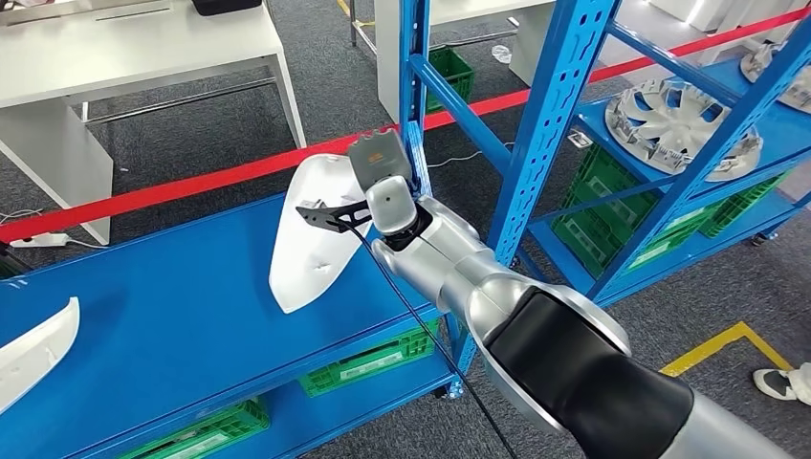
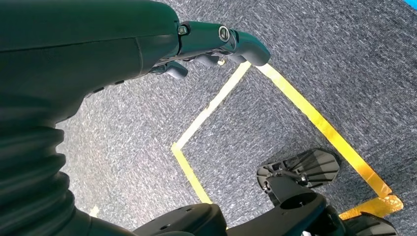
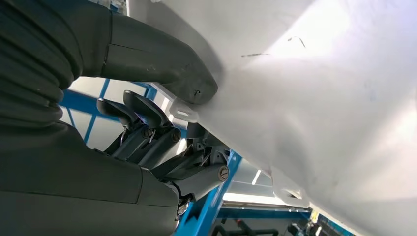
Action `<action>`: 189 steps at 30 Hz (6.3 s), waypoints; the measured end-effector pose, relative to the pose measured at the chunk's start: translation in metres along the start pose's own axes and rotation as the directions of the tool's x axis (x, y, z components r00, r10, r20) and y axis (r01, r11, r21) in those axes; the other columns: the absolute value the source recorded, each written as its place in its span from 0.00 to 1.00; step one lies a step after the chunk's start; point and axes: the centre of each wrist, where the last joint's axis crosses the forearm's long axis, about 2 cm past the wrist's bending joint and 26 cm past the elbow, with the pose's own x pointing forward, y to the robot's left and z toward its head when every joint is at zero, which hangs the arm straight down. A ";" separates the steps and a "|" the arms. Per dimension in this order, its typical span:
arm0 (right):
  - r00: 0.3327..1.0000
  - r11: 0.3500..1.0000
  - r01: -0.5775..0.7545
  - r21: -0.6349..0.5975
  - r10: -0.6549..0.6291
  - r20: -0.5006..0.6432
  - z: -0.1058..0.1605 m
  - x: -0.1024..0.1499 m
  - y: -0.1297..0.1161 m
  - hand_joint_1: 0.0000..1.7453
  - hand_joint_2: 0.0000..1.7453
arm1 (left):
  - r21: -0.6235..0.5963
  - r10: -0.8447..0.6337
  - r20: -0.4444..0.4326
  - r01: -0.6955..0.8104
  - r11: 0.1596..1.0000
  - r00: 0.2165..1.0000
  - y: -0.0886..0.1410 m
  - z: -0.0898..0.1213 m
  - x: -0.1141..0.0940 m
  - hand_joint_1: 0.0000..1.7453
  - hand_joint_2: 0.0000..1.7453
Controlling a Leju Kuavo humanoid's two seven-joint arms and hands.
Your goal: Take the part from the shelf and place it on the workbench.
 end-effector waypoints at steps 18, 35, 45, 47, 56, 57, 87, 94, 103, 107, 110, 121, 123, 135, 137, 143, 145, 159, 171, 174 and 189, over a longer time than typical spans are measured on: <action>1.000 1.000 0.004 0.002 -0.004 0.010 0.000 0.004 -0.001 1.00 1.00 | 0.005 0.015 0.002 -0.015 1.000 1.000 0.002 0.000 -0.001 0.00 1.00; 1.000 1.000 0.001 -0.002 -0.001 0.004 0.000 0.002 -0.002 1.00 1.00 | 0.001 0.018 0.005 -0.018 1.000 1.000 0.000 0.000 0.000 0.00 1.00; 1.000 1.000 0.001 0.001 -0.001 0.005 0.000 0.003 -0.002 1.00 1.00 | 0.004 0.015 0.003 -0.015 1.000 1.000 0.001 0.000 0.000 0.00 1.00; 1.000 1.000 0.001 0.003 -0.001 0.004 0.000 0.003 -0.002 1.00 1.00 | 0.004 0.012 0.003 -0.012 1.000 1.000 0.001 0.000 0.000 0.00 1.00; 1.000 1.000 -0.003 0.005 0.003 -0.005 0.000 -0.002 0.002 1.00 1.00 | 0.003 0.011 0.001 -0.011 1.000 1.000 0.001 0.000 0.001 0.00 1.00; 1.000 1.000 -0.004 0.004 0.004 -0.006 0.001 -0.003 0.003 1.00 1.00 | 0.003 0.012 0.002 -0.012 1.000 1.000 0.001 0.000 0.002 0.00 1.00; 0.999 1.000 -0.010 -0.017 0.009 -0.031 -0.001 -0.010 0.000 1.00 1.00 | 0.005 0.017 0.012 -0.017 1.000 1.000 0.002 0.000 0.001 0.00 1.00; 0.999 1.000 -0.012 -0.011 0.012 -0.037 0.000 -0.013 0.003 1.00 1.00 | 0.005 0.016 0.015 -0.016 1.000 1.000 0.002 0.000 0.001 0.00 1.00; 0.999 1.000 -0.016 -0.018 0.015 -0.040 -0.001 -0.015 0.000 1.00 1.00 | 0.001 0.015 0.013 -0.015 1.000 1.000 -0.001 0.000 0.001 0.00 1.00; 0.999 1.000 -0.015 -0.016 0.014 -0.039 -0.001 -0.015 0.001 1.00 1.00 | 0.002 0.012 0.014 -0.012 1.000 1.000 0.000 0.000 0.001 0.00 1.00; 0.999 1.000 -0.015 -0.014 0.014 -0.039 -0.001 -0.015 0.002 1.00 1.00 | 0.003 0.007 0.015 -0.007 1.000 1.000 0.001 0.000 0.002 0.00 1.00; 0.999 1.000 -0.017 -0.003 0.017 -0.044 0.001 -0.018 0.007 1.00 1.00 | 0.005 0.002 0.016 -0.002 1.000 1.000 0.001 0.000 0.004 0.00 1.00; 0.999 1.000 -0.016 -0.001 0.016 -0.043 0.001 -0.017 0.008 1.00 1.00 | 0.004 0.002 0.015 -0.002 1.000 1.000 0.001 0.000 0.004 0.00 1.00; 0.999 1.000 -0.015 -0.007 0.015 -0.042 0.001 -0.016 0.006 1.00 1.00 | 0.005 -0.002 0.012 0.002 1.000 1.000 0.002 0.000 0.002 0.00 1.00; 0.999 1.000 -0.014 -0.006 0.014 -0.041 0.001 -0.016 0.006 1.00 1.00 | 0.006 -0.002 0.012 0.002 1.000 1.000 0.002 0.000 0.002 0.00 1.00; 0.999 1.000 -0.014 -0.008 0.013 -0.040 0.001 -0.016 0.006 1.00 1.00 | 0.012 0.001 0.016 -0.001 1.000 1.000 0.005 0.000 0.004 0.00 1.00; 0.999 1.000 -0.014 -0.010 0.013 -0.041 0.001 -0.016 0.006 1.00 1.00 | 0.014 0.002 0.017 -0.002 1.000 1.000 0.006 0.000 0.004 0.00 1.00; 0.999 1.000 -0.014 -0.012 0.013 -0.043 0.001 -0.017 0.007 1.00 1.00 | 0.010 0.006 0.015 -0.006 1.000 1.000 0.004 0.000 0.002 0.00 1.00; 0.999 1.000 -0.013 -0.007 0.013 -0.043 0.001 -0.017 0.008 1.00 1.00 | 0.013 0.004 0.011 -0.004 1.000 1.000 0.006 0.000 0.002 0.00 1.00; 0.999 1.000 -0.014 0.000 0.014 -0.045 0.001 -0.018 0.009 1.00 1.00 | 0.013 0.001 0.009 -0.001 1.000 1.000 0.006 0.000 0.002 0.00 1.00; 0.998 0.999 0.042 -0.028 -0.043 -0.038 0.002 -0.021 0.010 1.00 1.00 | 0.013 0.010 0.009 -0.010 1.000 1.000 0.006 0.000 0.003 0.00 1.00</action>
